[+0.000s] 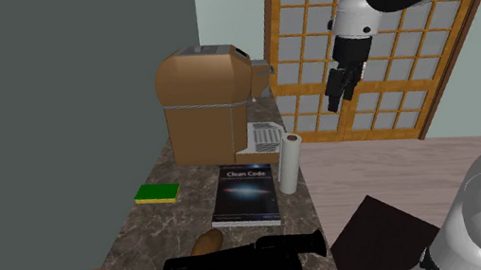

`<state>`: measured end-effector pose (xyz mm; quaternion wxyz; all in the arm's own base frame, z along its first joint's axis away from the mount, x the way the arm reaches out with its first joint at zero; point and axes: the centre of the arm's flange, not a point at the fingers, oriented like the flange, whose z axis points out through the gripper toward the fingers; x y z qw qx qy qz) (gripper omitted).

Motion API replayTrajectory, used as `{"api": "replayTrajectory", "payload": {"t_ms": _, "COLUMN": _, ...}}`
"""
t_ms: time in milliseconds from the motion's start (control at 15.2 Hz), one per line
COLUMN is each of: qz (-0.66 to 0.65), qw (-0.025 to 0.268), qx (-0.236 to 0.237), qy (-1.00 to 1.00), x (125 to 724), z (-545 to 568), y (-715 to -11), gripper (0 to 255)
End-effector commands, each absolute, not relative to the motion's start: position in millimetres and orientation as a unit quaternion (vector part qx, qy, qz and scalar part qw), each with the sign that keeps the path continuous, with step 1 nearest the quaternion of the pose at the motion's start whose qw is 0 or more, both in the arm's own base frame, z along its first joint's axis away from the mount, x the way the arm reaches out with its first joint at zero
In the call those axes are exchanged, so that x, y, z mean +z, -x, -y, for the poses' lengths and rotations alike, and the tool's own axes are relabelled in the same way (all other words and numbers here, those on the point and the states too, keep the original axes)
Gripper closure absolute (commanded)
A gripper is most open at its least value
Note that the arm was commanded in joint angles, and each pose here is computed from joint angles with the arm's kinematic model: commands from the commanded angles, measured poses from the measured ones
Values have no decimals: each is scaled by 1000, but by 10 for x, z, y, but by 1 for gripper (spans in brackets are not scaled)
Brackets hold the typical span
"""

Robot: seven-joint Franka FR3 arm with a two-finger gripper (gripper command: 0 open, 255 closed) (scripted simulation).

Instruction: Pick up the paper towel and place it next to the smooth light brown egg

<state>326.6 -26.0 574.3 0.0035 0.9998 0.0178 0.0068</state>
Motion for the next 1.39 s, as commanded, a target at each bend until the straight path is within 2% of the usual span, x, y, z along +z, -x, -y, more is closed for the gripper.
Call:
{"api": "replayTrajectory", "payload": {"t_ms": 0, "qz": -18, "qw": 4, "qx": 7, "qy": -1000, "x": 5743, "z": 260, "y": -3266, "gripper": 0}}
{"api": "replayTrajectory", "payload": {"t_ms": 792, "qz": 2, "qw": 35, "qx": 53, "qy": -998, "x": 4530, "z": 46, "y": -4150, "gripper": 0}}
{"api": "replayTrajectory", "payload": {"t_ms": 1320, "qz": 2, "qw": 35, "qx": 53, "qy": -998, "x": 4124, "z": 73, "y": -4200, "gripper": 0}}
